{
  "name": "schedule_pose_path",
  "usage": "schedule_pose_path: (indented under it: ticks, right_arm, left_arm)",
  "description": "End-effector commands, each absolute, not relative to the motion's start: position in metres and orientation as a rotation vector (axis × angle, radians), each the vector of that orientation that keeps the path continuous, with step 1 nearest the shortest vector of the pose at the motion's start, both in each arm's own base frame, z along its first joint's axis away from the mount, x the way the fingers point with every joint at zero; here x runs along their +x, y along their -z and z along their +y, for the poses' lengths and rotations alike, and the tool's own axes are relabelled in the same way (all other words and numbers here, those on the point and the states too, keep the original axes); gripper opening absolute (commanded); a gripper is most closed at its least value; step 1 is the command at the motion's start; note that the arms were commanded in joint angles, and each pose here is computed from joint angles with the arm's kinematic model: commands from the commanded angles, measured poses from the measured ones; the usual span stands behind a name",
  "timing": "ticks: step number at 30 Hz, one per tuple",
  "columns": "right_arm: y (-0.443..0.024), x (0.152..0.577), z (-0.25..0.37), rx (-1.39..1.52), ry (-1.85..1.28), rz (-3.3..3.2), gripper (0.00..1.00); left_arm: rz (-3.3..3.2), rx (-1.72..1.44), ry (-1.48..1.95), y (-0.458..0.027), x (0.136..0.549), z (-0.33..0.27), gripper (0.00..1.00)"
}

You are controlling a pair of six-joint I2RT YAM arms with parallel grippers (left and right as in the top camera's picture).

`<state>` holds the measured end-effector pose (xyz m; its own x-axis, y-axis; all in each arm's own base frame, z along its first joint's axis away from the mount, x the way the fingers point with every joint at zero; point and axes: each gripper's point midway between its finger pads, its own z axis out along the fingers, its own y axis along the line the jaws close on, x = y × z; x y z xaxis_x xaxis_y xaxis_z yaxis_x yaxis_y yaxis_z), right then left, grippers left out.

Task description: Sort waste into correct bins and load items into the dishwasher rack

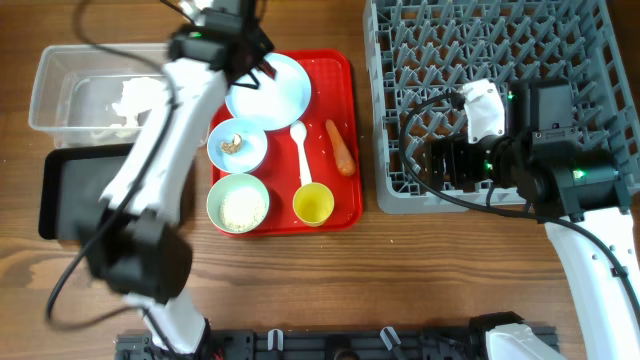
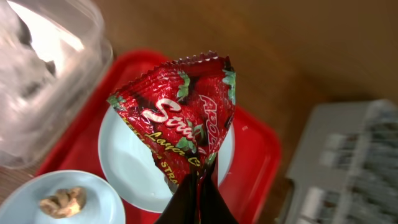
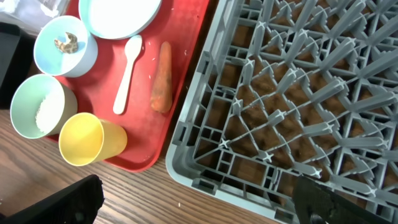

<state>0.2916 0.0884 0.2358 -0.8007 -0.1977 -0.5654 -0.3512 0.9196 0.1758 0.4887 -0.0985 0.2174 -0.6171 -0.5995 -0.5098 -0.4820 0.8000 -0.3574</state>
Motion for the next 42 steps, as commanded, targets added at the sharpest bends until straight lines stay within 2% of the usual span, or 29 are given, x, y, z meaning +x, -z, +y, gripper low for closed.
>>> schedule_pose_path:
  ticks: [1,6,7,9,10,11,12,13,16,20,22,25,30,34,37,40,42]
  right_arm:
    - [-0.243,0.293,0.094,-0.418,-0.390,2.494,1.00]
    - [-0.243,0.292,0.094,-0.396,-0.398,2.501,1.00]
    - [-0.243,0.292,0.094,-0.396,-0.398,2.501,1.00]
    - [-0.243,0.292,0.093,-0.396,-0.398,2.501,1.00]
    - [-0.243,0.292,0.093,-0.395,-0.398,2.501,0.99]
    - [-0.242,0.292,0.093,-0.396,-0.398,2.502,1.00]
    - [-0.242,0.292,0.093,-0.396,-0.398,2.502,1.00]
    - [-0.242,0.292,0.093,-0.396,-0.398,2.502,1.00]
    - [-0.242,0.292,0.093,-0.397,-0.397,2.501,1.00]
    - [-0.243,0.292,0.093,-0.398,-0.397,2.500,1.00]
    - [-0.243,0.292,0.093,-0.398,-0.397,2.500,1.00]
    - [-0.243,0.292,0.093,-0.397,-0.397,2.501,1.00]
    - [-0.243,0.293,0.094,-0.397,-0.397,2.498,1.00]
    - [-0.243,0.293,0.094,-0.397,-0.397,2.499,1.00]
    - [-0.243,0.292,0.093,-0.397,-0.397,2.500,1.00]
    - [-0.243,0.292,0.093,-0.396,-0.397,2.501,1.00]
    - [-0.243,0.292,0.093,-0.396,-0.397,2.501,1.00]
  left_arm:
    - [2.283,-0.876,0.065,-0.238,0.479,-0.034,0.04]
    - [2.272,-1.157,-0.086,-0.191,0.476,0.062,0.04]
    - [2.268,-1.216,-0.110,-0.175,0.478,0.081,0.07]
    - [2.283,-1.272,-0.136,-0.150,0.481,0.100,0.27]
    - [2.304,-1.295,-0.129,-0.137,0.482,0.104,0.49]
    - [2.362,-1.283,-0.111,-0.121,0.482,0.104,0.88]
    - [2.385,-1.266,-0.102,-0.118,0.482,0.102,0.97]
    - [2.401,-1.244,-0.098,-0.118,0.482,0.101,1.00]
    - [2.452,-1.097,-0.057,-0.136,0.484,0.091,1.00]
    - [2.498,-0.814,0.081,-0.191,0.477,0.059,0.99]
    - [2.527,-0.617,0.181,-0.227,0.458,0.021,0.99]
    - [2.619,-0.504,0.224,-0.243,0.418,-0.023,1.00]
    - [2.843,-0.247,0.195,-0.211,0.376,-0.083,0.98]
    - [2.919,-0.122,0.177,-0.159,0.369,-0.111,0.84]
    - [2.939,-0.118,0.170,-0.123,0.372,-0.113,0.77]
    - [2.967,-0.120,0.159,-0.090,0.374,-0.114,0.66]
    - [2.977,-0.120,0.160,-0.078,0.375,-0.114,0.64]
